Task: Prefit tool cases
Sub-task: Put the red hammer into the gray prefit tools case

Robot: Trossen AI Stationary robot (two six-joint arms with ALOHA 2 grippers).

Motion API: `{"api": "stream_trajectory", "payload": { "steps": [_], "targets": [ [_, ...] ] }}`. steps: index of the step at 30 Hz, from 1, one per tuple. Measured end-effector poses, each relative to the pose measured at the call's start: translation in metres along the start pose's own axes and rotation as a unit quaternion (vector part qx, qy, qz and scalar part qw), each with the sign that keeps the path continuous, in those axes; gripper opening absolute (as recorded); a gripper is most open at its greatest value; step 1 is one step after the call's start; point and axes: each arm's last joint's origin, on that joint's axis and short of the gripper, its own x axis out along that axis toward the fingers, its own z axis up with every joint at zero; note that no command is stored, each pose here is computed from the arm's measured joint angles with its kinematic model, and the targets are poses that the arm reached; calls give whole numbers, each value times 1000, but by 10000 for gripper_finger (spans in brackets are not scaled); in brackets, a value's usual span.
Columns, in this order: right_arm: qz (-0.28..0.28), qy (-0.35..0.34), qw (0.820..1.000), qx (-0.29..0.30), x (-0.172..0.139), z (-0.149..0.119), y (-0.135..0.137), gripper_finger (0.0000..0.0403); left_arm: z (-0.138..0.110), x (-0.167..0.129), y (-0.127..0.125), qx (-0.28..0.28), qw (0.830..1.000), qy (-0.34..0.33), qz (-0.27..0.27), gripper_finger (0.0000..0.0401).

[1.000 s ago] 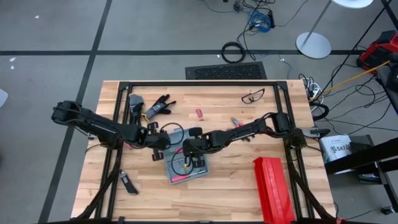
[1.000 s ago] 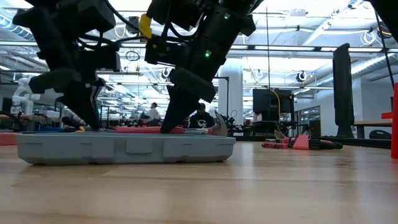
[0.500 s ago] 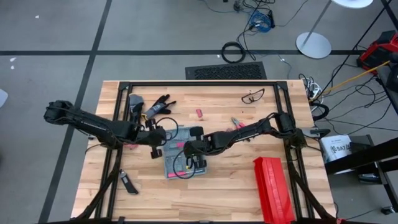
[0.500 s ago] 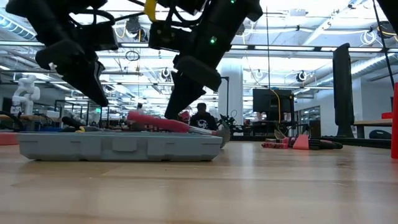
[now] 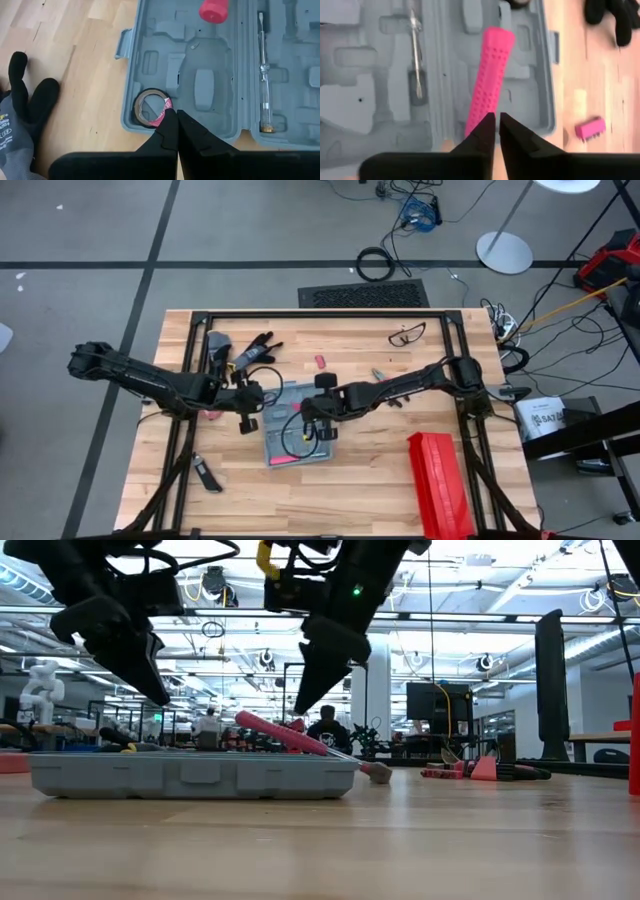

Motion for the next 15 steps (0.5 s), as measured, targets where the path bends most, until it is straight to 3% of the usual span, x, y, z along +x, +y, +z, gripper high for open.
{"api": "stream_trajectory", "payload": {
  "steps": [8,15],
  "targets": [
    [59,36,997,40,-12,-7,-1,117,0,0,0,0,1000,-2,3,0],
    [57,34,996,66,2,-7,-12,190,1,0,0,0,1000,-4,6,0]
  ]
}}
